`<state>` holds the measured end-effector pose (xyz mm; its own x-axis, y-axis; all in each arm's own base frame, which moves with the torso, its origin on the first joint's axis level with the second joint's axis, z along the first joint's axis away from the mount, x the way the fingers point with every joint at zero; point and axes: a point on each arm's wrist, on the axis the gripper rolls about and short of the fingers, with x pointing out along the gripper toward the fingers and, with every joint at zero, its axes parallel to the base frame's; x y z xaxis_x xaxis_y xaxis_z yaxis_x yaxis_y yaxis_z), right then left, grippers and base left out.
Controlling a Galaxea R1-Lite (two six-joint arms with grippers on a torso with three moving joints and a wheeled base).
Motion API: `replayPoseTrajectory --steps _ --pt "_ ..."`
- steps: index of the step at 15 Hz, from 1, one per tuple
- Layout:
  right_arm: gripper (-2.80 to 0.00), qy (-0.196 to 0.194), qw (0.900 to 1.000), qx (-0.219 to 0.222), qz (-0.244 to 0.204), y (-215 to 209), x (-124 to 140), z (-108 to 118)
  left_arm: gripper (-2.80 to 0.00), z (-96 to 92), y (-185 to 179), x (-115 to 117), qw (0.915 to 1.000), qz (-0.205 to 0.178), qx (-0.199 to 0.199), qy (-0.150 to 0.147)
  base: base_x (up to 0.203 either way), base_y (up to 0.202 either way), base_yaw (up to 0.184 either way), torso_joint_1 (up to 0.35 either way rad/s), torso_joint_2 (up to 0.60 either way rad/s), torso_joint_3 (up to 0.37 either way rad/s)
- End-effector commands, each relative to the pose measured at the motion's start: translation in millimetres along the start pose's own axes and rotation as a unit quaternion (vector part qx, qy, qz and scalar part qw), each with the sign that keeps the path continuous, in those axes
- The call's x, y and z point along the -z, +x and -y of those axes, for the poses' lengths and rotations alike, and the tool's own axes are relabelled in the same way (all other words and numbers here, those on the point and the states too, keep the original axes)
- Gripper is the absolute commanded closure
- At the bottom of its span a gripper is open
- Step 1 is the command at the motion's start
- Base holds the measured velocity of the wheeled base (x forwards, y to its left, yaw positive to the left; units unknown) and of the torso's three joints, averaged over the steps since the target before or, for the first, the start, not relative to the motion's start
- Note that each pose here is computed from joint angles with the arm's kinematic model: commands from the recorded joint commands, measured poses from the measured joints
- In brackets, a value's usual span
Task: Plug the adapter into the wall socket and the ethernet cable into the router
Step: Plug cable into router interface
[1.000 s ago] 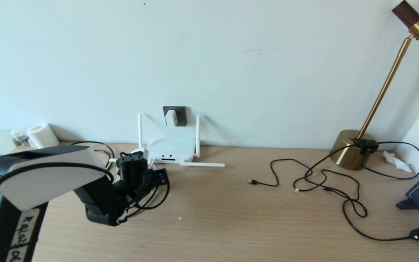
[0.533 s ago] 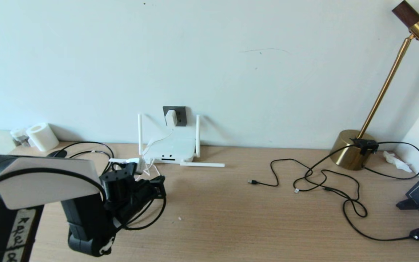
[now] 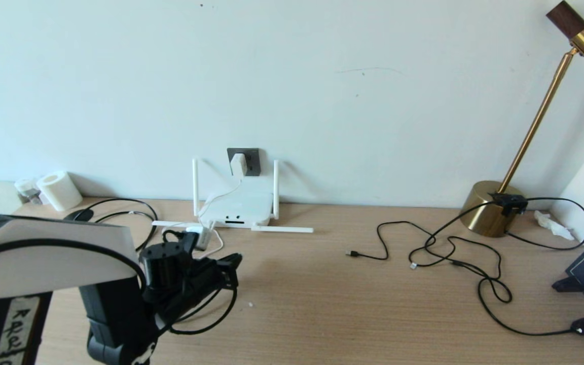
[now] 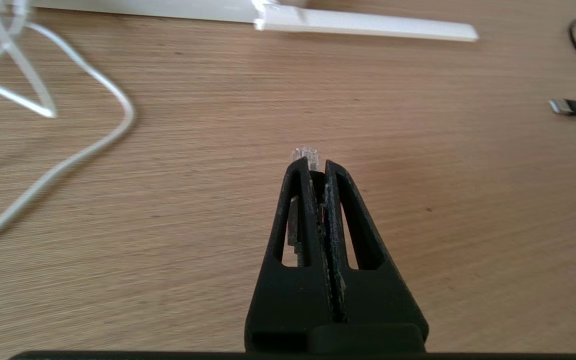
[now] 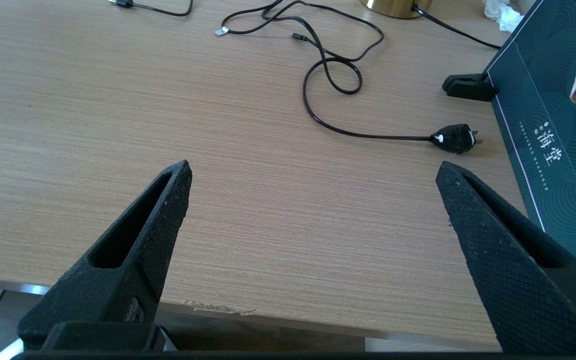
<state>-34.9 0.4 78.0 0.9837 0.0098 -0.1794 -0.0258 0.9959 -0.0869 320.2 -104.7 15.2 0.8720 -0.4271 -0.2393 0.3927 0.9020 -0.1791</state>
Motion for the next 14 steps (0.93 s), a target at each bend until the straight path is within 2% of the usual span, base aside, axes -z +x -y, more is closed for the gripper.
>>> replayPoseTrajectory --steps 1,2,3,5,14 --pt "-2.8 -0.001 1.0 -0.001 -0.001 0.0 0.1 0.0 0.0 9.2 3.8 4.0 0.9999 -0.002 0.015 0.003 0.0 0.0 0.0 0.0 0.0 0.0" --pt "-2.8 -0.001 1.0 -0.001 -0.001 0.0 0.1 0.0 0.0 10.4 5.2 7.0 0.9998 -0.007 0.017 0.003 0.0 0.0 0.0 0.0 0.0 0.0" --pt "-2.8 -0.001 1.0 -0.001 -0.001 0.0 0.1 0.0 -2.8 10.0 7.2 9.3 0.9998 -0.009 0.017 0.003 0.0 0.0 0.0 0.0 0.0 0.0" --pt "-2.8 -0.001 1.0 -0.001 -0.001 0.0 0.1 0.0 -2.8 8.4 12.5 15.4 0.9998 -0.014 0.017 0.002 0.0 0.0 0.0 0.0 0.0 0.0" --pt "-2.8 -0.001 1.0 -0.001 -0.001 0.0 0.1 0.0 -2.8 8.9 6.9 16.0 0.9997 -0.021 0.014 0.002 0.0 0.0 0.0 0.0 0.0 0.0"
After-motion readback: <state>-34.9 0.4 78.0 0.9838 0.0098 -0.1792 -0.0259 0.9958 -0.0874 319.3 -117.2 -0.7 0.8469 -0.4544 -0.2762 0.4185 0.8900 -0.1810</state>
